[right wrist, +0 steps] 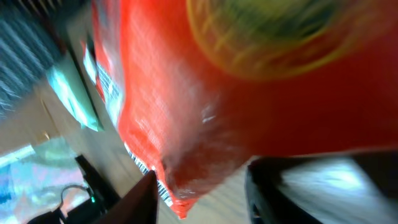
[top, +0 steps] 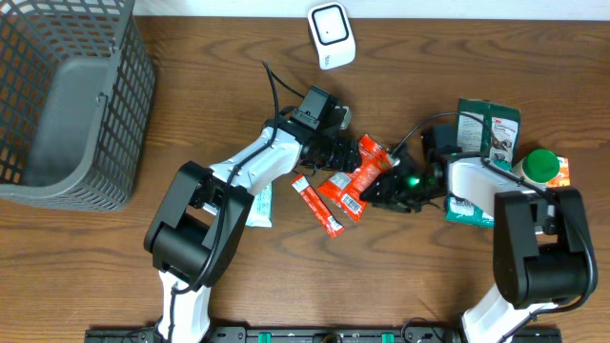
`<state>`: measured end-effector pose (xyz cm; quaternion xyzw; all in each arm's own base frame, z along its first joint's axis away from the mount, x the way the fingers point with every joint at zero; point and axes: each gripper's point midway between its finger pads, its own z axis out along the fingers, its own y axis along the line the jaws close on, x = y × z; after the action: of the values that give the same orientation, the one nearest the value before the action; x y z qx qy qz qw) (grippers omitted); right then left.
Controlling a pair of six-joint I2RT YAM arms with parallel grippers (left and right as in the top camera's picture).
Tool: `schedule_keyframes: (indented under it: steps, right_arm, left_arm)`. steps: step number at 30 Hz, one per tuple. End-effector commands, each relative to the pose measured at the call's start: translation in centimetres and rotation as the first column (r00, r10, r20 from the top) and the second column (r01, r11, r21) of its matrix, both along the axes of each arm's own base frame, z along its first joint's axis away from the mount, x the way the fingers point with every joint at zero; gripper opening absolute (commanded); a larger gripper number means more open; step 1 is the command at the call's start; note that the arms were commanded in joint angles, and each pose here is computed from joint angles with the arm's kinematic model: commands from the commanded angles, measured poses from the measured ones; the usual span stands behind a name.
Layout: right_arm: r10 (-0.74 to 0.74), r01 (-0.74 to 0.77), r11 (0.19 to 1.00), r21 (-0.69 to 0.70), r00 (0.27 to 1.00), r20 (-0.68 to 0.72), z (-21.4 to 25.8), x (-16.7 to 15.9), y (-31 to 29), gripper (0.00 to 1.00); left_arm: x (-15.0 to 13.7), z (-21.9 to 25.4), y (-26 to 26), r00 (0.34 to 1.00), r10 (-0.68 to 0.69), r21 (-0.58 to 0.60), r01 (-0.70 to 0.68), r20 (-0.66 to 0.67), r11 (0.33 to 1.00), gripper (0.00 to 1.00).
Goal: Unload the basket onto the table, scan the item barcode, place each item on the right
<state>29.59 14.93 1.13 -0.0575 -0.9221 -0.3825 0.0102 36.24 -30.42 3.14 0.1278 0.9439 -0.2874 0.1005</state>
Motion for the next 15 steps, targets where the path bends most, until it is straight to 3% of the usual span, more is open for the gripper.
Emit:
schedule_keyframes:
  steps: [1,3,5,11,15]
  right_arm:
    - [-0.076,0.076,0.997,-0.006,0.994,0.079,1.7,3.0,-2.3,0.6]
    - [-0.106,0.107,0.994,-0.004,0.989,0.101,1.8,3.8,-3.3,0.77]
    - [-0.125,0.127,0.992,-0.01,0.986,0.112,1.7,4.2,-4.0,0.84]
    - [-0.103,0.105,0.994,-0.013,0.988,0.114,0.8,3.9,-3.4,0.85]
    - [-0.091,0.093,0.996,-0.01,0.987,0.131,0.2,3.6,-2.9,0.79]
  left_arm:
    - [-1.1,-0.9,0.2,0.999,-0.045,0.021,0.046,-0.02,0.999,0.67]
    - [-1.7,-1.1,0.1,0.998,-0.064,0.03,0.065,-0.028,0.997,0.66]
    - [-2.5,-1.5,-0.4,0.995,-0.096,0.039,0.097,-0.032,0.994,0.66]
    - [-3.8,-3.1,-1.0,0.989,-0.139,0.06,0.142,-0.06,0.988,0.66]
    - [-4.2,-3.8,-0.7,0.987,-0.136,0.072,0.143,-0.086,0.987,0.57]
